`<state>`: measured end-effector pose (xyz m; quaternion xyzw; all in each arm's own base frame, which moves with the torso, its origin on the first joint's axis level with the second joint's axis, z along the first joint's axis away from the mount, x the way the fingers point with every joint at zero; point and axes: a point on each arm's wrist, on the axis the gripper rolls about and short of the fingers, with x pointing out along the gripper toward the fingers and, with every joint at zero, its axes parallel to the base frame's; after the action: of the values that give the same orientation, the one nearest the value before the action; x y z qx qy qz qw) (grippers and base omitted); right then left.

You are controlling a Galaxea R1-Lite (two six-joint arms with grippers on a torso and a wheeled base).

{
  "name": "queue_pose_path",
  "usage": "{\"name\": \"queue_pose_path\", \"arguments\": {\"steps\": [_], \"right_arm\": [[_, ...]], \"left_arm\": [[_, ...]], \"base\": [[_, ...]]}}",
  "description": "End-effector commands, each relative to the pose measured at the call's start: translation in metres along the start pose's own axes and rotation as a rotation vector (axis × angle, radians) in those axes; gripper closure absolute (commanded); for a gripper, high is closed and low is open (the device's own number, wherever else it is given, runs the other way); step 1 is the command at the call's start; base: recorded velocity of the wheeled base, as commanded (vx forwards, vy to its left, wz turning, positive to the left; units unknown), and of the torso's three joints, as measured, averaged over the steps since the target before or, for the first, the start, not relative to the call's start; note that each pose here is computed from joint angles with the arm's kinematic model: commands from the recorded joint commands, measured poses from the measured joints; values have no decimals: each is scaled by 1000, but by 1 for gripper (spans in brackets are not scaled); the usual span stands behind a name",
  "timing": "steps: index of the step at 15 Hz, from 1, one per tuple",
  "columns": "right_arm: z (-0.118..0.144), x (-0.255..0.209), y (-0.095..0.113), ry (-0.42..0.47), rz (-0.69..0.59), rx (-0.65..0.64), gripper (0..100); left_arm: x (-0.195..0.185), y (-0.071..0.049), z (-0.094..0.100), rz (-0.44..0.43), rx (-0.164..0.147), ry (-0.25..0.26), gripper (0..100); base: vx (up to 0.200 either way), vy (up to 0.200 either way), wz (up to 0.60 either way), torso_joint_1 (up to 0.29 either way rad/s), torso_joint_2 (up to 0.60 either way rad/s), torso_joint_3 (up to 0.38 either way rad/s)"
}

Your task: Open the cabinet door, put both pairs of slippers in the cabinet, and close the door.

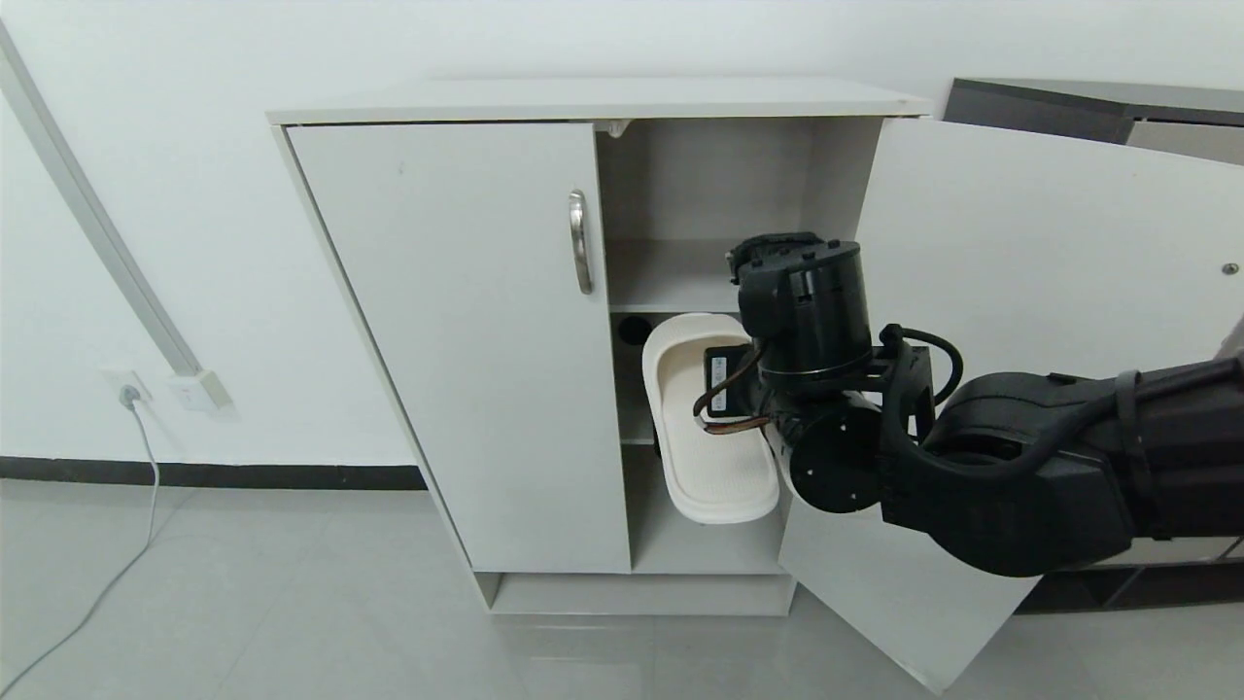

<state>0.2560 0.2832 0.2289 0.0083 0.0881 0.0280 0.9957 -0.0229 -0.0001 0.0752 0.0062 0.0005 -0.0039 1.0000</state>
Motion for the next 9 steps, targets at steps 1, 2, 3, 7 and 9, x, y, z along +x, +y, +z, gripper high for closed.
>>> {"name": "queue_pose_path", "arguments": {"steps": [1,2,3,7,9], "right_arm": [[6,0,-2,-12,-3,13,100],[6,0,-2,-12,-3,13,100],[7,0,-2,-15,-2,16,100],[13,-1,-1,-22,2,23,100],[13,-1,-1,-17,4,18,100]], "left_arm": [[0,0,0,0,1,0,100],[0,0,0,0,1,2,100],[0,0,0,0,1,2,100],[0,0,0,0,1,0,100],[0,0,0,0,1,2,100]], "base": [[0,0,0,0,0,0],[0,0,0,0,0,0],[0,0,0,0,0,0],[200,0,0,4,5,2],[200,0,0,-5,5,2]]}}
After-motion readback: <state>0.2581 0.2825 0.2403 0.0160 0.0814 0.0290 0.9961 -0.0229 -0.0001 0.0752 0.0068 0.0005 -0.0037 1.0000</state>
